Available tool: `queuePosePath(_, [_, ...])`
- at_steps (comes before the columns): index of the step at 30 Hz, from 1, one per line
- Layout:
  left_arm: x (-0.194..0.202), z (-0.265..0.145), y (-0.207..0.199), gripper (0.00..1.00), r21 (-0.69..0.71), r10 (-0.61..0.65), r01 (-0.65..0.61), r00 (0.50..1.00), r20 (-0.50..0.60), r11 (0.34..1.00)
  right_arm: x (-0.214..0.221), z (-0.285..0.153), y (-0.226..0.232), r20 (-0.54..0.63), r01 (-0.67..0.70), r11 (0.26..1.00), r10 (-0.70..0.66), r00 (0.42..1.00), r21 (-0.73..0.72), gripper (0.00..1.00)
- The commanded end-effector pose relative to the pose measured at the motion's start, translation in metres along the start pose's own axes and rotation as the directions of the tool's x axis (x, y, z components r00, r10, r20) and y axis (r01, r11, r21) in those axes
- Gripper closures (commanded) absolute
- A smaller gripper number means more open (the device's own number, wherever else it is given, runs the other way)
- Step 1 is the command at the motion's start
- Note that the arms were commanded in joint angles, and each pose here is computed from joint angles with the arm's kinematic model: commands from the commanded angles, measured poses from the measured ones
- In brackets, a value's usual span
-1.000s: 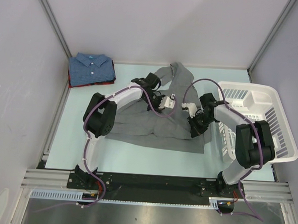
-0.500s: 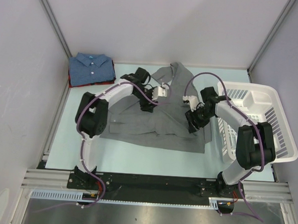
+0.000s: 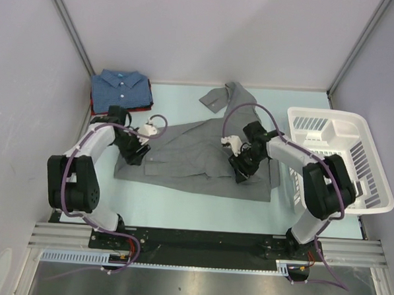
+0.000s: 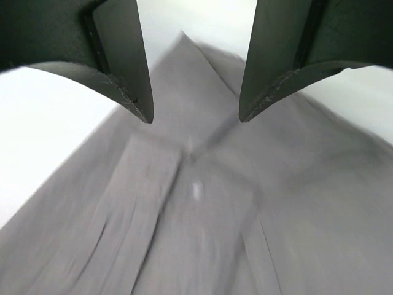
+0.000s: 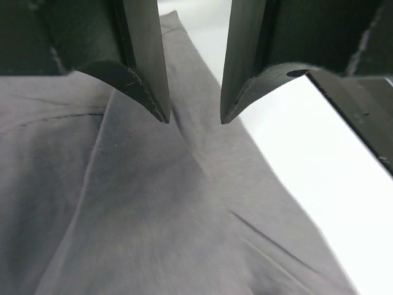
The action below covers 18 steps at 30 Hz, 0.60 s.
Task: Fold and stack the long sleeve shirts
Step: Fold the shirt
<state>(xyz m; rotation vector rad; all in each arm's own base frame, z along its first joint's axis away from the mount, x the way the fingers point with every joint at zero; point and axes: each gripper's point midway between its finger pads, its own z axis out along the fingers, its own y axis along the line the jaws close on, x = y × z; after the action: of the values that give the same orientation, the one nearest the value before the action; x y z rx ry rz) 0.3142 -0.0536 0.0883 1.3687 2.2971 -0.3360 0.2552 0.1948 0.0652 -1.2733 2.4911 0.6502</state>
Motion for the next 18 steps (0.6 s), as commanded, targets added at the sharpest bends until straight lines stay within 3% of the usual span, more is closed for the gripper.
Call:
queuePosePath(1, [0.075, -0.010, -0.001, 0.37, -0.040, -0.125, 0.120, 0.972, -0.200, 0.992, 0.038, 0.022, -0.024, -0.099, -0.031, 0.999, 0.034, 0.995, 0.033, 0.57])
queuePosePath(8, [0.131, -0.027, 0.012, 0.38, -0.092, -0.397, 0.386, 0.894, -0.209, 0.918, 0.059, 0.006, -0.033, -0.146, -0.006, 0.996, 0.018, 0.989, 0.086, 0.57])
queuePosePath(13, [0.119, -0.034, 0.002, 0.38, 0.021, -0.487, 0.494, 0.863, -0.135, 0.869, 0.045, -0.026, -0.004, -0.078, 0.037, 0.998, -0.033, 0.996, 0.054, 0.53])
queuePosePath(18, [0.100, -0.024, -0.006, 0.39, 0.117, -0.571, 0.576, 0.818, -0.071, 0.809, 0.061, -0.030, 0.020, -0.101, 0.048, 0.999, -0.047, 0.994, 0.013, 0.49])
